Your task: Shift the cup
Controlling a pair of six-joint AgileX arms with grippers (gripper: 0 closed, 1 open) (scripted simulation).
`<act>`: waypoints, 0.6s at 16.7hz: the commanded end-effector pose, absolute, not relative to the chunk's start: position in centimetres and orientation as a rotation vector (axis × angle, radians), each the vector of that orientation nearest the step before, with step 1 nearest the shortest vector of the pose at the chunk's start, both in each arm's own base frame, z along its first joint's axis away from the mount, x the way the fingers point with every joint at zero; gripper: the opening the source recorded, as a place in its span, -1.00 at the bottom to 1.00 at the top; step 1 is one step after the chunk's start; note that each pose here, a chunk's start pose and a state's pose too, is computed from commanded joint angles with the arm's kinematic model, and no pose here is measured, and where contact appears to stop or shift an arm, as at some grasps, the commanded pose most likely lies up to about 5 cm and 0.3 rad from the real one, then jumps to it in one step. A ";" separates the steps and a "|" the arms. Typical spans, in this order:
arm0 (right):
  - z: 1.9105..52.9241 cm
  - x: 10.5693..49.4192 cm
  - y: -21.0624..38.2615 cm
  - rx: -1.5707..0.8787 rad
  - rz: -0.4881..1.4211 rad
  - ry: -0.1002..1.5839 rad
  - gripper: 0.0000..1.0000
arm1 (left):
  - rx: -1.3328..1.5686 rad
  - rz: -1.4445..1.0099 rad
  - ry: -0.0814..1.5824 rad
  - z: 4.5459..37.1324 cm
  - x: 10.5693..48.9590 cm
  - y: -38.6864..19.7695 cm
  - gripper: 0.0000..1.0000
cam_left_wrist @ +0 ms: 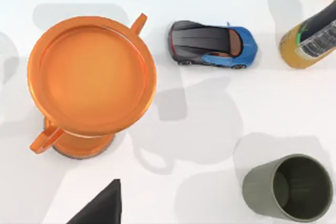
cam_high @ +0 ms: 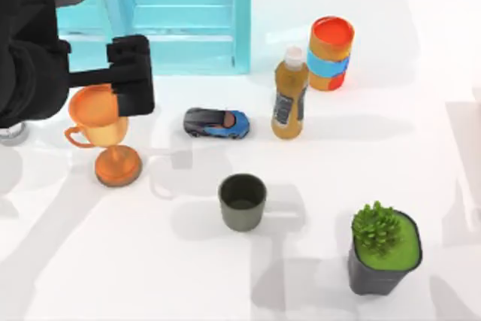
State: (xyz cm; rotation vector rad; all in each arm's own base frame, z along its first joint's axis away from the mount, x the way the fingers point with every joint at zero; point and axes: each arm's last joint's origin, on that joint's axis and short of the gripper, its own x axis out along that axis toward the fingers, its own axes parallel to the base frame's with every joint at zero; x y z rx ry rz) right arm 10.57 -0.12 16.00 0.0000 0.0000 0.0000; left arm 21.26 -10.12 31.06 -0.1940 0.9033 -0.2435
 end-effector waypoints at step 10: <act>16.0 10.6 -0.1 0.000 0.000 0.000 1.00 | -0.043 -0.082 1.478 26.5 29.6 -26.5 1.00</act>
